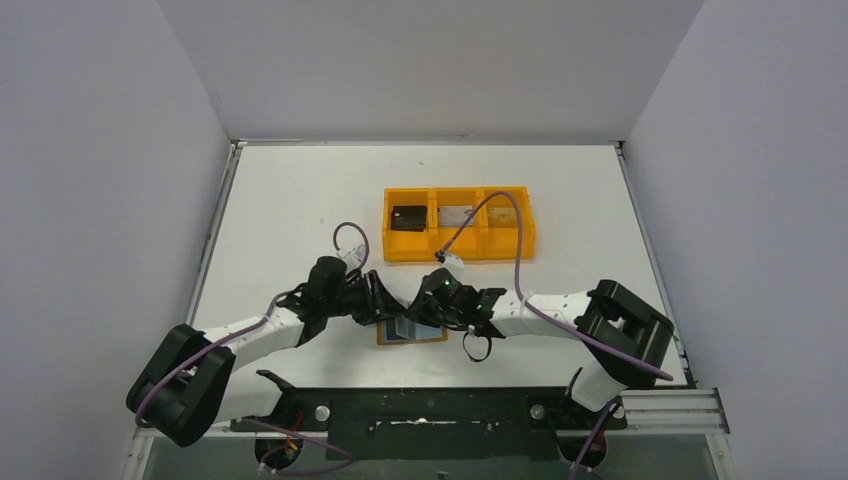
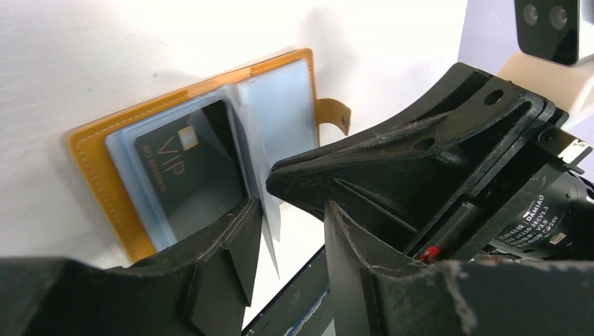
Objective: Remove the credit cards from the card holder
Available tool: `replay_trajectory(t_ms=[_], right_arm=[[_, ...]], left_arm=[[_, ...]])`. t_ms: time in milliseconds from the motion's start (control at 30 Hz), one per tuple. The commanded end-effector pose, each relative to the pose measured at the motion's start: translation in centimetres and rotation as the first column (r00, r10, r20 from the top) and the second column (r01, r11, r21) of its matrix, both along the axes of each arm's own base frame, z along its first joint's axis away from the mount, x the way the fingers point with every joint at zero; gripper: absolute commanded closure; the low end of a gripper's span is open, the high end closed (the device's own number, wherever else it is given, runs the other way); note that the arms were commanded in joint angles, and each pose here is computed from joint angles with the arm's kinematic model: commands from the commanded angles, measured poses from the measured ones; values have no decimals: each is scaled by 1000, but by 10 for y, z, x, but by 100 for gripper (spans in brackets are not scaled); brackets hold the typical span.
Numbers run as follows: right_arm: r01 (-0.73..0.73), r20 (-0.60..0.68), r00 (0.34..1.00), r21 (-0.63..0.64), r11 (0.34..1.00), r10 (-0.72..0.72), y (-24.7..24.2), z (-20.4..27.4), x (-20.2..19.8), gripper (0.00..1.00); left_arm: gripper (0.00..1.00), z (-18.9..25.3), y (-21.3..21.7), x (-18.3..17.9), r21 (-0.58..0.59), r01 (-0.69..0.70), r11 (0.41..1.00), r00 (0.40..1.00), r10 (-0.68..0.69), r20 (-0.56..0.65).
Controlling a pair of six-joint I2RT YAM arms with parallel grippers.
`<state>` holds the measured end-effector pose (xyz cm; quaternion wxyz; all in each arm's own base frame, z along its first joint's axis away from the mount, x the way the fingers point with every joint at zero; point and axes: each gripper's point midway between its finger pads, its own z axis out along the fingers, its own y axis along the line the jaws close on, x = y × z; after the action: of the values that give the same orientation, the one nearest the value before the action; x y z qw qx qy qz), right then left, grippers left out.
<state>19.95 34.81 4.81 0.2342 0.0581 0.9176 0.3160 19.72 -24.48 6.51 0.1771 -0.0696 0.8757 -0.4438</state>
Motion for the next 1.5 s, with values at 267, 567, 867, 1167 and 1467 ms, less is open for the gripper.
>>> replay_trajectory(t_ms=[267,567,867,1167,1467], right_arm=[[206,114,974,-108,973,-193,-61,29,14,68],[243,206,953,-97,965,-220,-92,53,13,63],[91,183,980,-61,994,-78,-50,51,13,72],[67,89,995,-174,983,-53,-43,15,11,77],[55,-8,998,-257,965,-59,-58,-31,-3,79]], left_arm=[[64,41,-51,14,-91,142,986,982,-128,138],[63,34,-65,16,-26,121,992,984,-116,135],[55,34,-23,25,111,-40,993,986,21,167],[54,28,-26,20,73,6,997,993,-15,121],[53,11,-35,14,81,60,995,996,-65,56]])
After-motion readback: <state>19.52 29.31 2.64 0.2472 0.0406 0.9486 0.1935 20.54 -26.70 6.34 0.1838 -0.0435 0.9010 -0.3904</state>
